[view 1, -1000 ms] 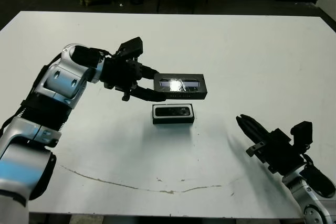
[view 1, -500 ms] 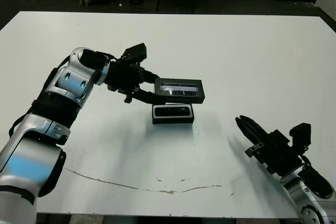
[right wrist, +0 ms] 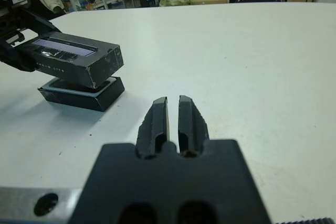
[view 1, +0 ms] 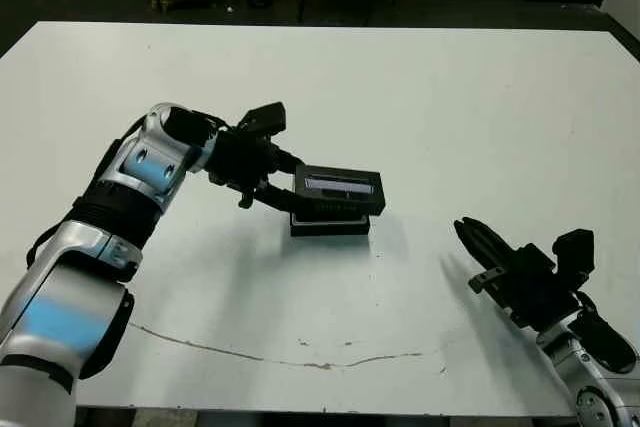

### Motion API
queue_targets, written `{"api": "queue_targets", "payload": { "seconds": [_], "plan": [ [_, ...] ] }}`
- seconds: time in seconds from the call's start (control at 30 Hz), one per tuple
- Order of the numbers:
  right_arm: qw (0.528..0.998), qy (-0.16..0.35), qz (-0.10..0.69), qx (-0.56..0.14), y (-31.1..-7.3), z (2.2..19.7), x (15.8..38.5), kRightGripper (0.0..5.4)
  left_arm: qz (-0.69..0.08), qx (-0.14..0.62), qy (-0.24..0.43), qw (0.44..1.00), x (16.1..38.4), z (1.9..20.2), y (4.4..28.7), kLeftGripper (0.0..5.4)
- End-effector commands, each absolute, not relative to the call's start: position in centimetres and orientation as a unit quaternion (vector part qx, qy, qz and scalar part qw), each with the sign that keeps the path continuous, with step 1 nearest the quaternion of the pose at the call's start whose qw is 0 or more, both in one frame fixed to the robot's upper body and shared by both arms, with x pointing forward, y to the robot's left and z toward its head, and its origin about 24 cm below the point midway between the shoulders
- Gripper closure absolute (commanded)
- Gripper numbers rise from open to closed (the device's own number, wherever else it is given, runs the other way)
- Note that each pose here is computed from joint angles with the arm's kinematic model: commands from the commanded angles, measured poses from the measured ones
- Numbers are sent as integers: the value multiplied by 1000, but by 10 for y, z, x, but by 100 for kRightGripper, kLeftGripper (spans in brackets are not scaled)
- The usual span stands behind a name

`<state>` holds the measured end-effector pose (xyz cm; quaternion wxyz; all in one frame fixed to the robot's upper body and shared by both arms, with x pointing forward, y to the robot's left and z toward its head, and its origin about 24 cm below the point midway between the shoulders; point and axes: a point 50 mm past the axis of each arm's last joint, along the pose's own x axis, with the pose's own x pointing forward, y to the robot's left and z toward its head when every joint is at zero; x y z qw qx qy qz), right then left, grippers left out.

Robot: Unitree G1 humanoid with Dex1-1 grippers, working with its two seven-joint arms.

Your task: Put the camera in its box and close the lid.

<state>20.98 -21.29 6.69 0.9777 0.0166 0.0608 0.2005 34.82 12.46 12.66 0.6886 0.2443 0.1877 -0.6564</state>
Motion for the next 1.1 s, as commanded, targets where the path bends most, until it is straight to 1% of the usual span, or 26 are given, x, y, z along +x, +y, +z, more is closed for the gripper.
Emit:
{"api": "queue_targets", "payload": {
  "seconds": [0.03,0.17,0.47,0.57,0.73,0.9,1.1],
  "plan": [
    [978,73,196,8,-217,65,209,540,-660,238,205,683,346,115,127,315],
    [975,65,210,25,-218,62,212,540,-663,237,209,679,344,112,124,315],
    [978,74,194,4,-215,64,208,540,-662,234,217,678,343,108,120,315],
    [978,71,197,13,-215,62,208,540,-662,237,214,678,343,107,120,315],
    [977,67,203,13,-215,62,208,540,-649,250,225,683,344,108,123,315],
    [975,70,207,36,-213,60,207,540,-640,255,228,688,346,109,126,315],
    [975,66,208,28,-213,60,206,540,-635,253,239,690,347,109,130,315]
  ]
}}
